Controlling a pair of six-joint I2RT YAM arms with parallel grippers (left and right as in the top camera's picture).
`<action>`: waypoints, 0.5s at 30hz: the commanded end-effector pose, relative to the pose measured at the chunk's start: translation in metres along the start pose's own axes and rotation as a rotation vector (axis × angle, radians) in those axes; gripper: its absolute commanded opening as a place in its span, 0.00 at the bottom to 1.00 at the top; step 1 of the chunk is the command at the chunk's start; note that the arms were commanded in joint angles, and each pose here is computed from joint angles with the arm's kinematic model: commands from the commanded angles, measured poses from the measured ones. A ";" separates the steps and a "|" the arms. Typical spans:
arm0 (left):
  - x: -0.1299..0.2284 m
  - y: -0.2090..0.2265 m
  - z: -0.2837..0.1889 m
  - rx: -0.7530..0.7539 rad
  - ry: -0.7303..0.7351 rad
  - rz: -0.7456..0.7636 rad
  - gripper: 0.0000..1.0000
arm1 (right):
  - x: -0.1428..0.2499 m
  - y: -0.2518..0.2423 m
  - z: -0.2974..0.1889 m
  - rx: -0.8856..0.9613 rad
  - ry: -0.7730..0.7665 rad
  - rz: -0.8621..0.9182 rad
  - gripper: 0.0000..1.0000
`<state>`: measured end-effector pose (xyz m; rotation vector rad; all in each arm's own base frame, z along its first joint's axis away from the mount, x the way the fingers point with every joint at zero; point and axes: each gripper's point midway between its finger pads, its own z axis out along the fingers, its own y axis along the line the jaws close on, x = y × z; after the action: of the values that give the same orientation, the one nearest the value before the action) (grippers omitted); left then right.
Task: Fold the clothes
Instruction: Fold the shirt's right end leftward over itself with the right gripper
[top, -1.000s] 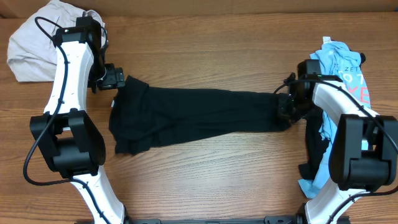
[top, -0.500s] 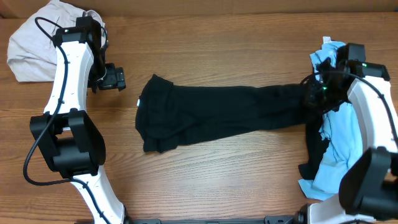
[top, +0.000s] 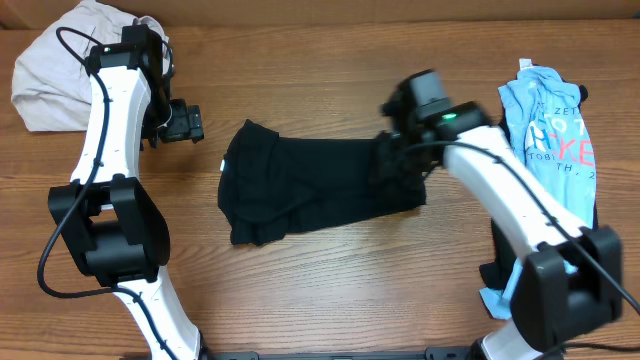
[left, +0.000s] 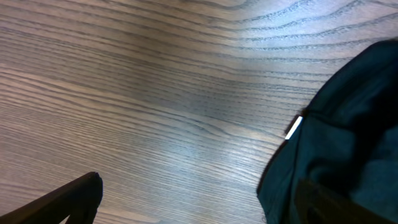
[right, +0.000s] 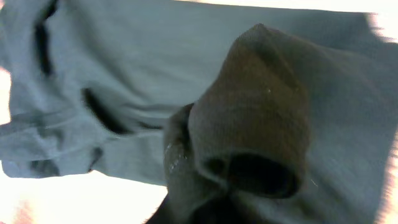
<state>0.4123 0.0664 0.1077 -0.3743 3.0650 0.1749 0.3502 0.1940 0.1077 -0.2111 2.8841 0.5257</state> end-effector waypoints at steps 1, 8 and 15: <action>-0.005 -0.003 -0.013 0.027 -0.039 0.011 1.00 | 0.005 0.031 0.017 -0.060 0.020 -0.011 0.65; -0.001 -0.009 -0.012 0.062 -0.023 0.027 1.00 | -0.006 0.062 -0.002 -0.110 -0.016 -0.083 0.99; 0.027 -0.044 0.011 0.268 0.070 0.211 1.00 | -0.030 0.009 -0.046 -0.011 -0.060 0.008 1.00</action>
<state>0.4062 0.0425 0.0948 -0.2227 3.1192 -0.0322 0.3507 0.2189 0.1376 -0.2533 2.8898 0.6016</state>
